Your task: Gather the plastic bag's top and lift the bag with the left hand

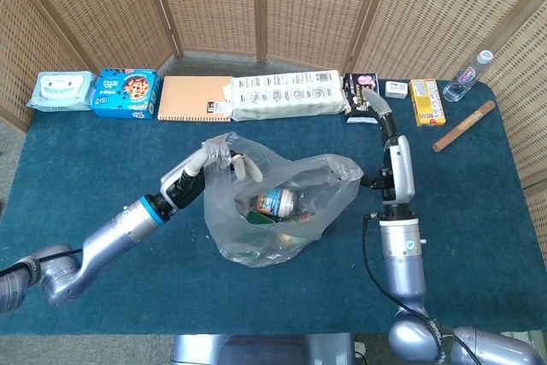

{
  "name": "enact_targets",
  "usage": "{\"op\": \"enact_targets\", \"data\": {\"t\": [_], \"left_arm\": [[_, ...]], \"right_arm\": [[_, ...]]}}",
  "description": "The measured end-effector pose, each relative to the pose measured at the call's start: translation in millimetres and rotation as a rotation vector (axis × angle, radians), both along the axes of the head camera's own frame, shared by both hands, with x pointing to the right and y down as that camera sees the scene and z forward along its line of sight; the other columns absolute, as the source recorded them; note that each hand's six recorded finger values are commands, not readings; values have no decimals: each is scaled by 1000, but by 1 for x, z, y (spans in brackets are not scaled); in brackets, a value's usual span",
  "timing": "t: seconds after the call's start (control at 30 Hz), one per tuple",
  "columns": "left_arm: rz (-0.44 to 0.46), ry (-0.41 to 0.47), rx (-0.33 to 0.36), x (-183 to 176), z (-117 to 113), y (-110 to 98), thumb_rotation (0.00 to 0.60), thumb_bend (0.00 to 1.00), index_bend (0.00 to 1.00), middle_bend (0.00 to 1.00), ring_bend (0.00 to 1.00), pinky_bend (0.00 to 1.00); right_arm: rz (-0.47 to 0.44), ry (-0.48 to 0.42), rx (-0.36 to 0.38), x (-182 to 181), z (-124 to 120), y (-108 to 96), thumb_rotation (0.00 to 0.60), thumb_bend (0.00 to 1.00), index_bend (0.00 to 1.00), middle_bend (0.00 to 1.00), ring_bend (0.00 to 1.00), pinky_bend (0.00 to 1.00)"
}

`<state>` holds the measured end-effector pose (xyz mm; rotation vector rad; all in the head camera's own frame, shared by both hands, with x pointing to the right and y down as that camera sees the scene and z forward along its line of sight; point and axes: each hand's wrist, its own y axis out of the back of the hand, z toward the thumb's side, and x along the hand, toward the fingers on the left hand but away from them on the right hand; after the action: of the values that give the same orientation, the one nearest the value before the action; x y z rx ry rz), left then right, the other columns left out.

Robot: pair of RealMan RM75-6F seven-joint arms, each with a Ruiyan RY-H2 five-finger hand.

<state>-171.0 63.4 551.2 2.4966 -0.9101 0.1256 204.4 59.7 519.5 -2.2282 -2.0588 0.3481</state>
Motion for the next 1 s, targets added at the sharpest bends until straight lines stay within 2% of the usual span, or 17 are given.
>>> {"op": "enact_targets", "data": {"t": [0.43,0.9,1.0], "left_arm": [[41,7,9,20,-2,1,0,154,480,349,293,250],[70,-16,51,40,-1,1,0,154,480,305,224,190],[79,-25,60,44,0,2,0,154,441,287,206,177]], "right_arm": [[-30,60,29,0,-21,-17,600,22,113,106,63,64],[-75,79,16,-6,-29,-17,600,22,113,101,57,61],[-82,81,12,-9,-28,-18,600,22,113,99,55,60]]}}
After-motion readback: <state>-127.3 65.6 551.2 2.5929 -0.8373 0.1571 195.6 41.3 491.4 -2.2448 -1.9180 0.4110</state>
